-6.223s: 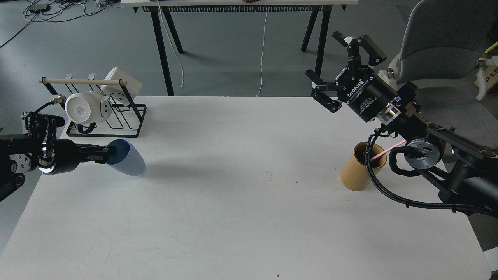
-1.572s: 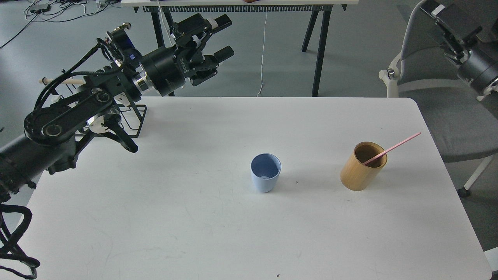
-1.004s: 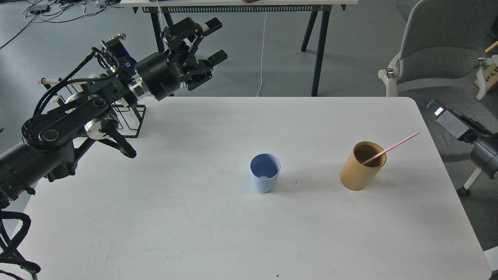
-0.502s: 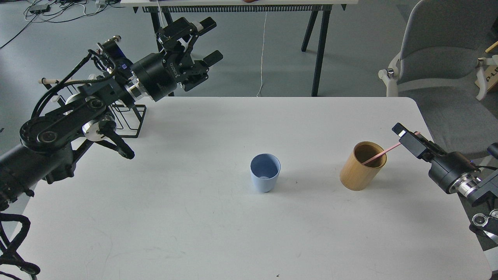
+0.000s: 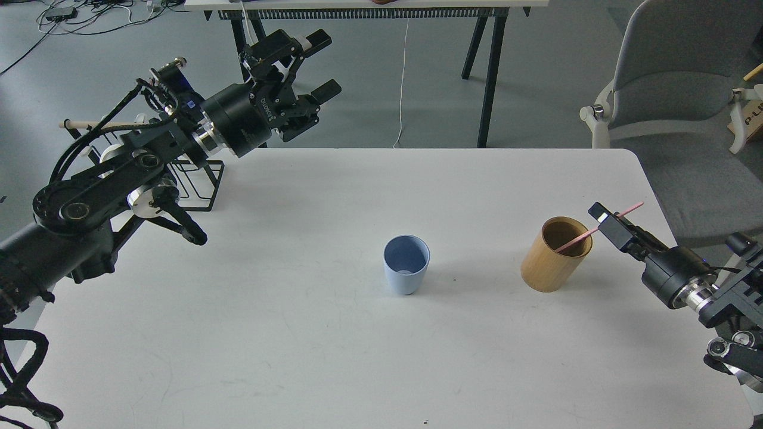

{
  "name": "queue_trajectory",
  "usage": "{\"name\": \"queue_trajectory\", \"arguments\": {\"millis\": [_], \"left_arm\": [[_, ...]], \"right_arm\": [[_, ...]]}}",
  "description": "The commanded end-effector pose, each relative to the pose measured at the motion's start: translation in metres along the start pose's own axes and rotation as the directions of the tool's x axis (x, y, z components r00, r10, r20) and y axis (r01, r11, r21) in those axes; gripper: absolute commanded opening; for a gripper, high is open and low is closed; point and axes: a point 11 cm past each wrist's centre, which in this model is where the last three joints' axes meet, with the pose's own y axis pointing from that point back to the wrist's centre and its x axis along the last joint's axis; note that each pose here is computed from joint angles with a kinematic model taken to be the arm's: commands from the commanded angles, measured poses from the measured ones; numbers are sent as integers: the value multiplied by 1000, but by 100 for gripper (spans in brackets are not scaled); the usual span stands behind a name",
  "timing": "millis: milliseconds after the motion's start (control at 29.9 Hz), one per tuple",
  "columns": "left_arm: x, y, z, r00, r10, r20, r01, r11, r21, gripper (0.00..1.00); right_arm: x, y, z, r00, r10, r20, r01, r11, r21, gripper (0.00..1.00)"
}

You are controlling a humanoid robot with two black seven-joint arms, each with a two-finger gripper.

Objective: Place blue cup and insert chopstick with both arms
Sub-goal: 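Move the right gripper to the pink stick in the tan cup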

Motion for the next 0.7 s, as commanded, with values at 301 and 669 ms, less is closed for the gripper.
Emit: {"name": "queue_trajectory", "arguments": {"millis": [301,669], "left_arm": [[-1,2,-4,1000,4,-9,-4,1000,6,89],[-2,2,-5,1000,4,-13,-3,1000,4,89]], "right_arm": [[-5,3,1,1000,-8,7,8,1000,-4,38],[-6,2,-1,1000,-11,11,11,1000,2,25]]}}
